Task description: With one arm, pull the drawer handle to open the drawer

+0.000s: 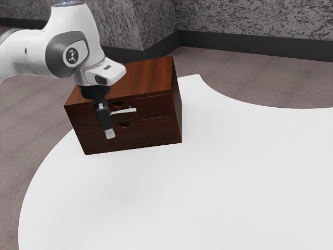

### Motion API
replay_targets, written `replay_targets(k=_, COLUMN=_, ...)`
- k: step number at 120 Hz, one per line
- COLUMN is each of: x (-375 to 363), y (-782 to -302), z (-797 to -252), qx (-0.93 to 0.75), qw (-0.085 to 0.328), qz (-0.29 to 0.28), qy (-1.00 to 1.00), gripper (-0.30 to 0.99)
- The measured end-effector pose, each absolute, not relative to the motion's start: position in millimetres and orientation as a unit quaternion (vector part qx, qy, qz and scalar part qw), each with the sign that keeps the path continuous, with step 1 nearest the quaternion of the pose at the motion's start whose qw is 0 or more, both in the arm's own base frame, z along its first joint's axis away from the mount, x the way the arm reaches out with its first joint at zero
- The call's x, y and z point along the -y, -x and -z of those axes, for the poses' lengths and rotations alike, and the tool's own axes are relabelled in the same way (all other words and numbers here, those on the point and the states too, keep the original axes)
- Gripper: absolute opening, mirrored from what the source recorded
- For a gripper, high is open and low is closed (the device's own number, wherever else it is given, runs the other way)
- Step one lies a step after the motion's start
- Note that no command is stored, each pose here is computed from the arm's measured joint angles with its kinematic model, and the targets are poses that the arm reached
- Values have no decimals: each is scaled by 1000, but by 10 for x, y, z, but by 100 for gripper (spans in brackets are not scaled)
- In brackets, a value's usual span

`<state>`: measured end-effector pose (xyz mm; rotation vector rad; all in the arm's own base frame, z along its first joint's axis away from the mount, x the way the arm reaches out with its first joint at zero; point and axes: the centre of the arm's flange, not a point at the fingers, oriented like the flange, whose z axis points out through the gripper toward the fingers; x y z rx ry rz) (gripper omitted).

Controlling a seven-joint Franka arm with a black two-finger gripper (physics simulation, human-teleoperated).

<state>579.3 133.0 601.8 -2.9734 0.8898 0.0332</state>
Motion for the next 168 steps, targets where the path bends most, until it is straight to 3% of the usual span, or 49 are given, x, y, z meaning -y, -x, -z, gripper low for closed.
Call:
replay_targets(k=64, x=-1460, y=-6117, z=-5851, qx=-430, qw=62, qz=32, qy=900, gripper=69)
replay_targets(k=134, x=-1695, y=-6293, z=-5849, qx=-477, qw=102, qz=57, qy=871, gripper=69)
replay_targets(k=168, x=-1709, y=-6328, z=-5798, qx=-491, qw=103, qz=55, qy=863, gripper=52)
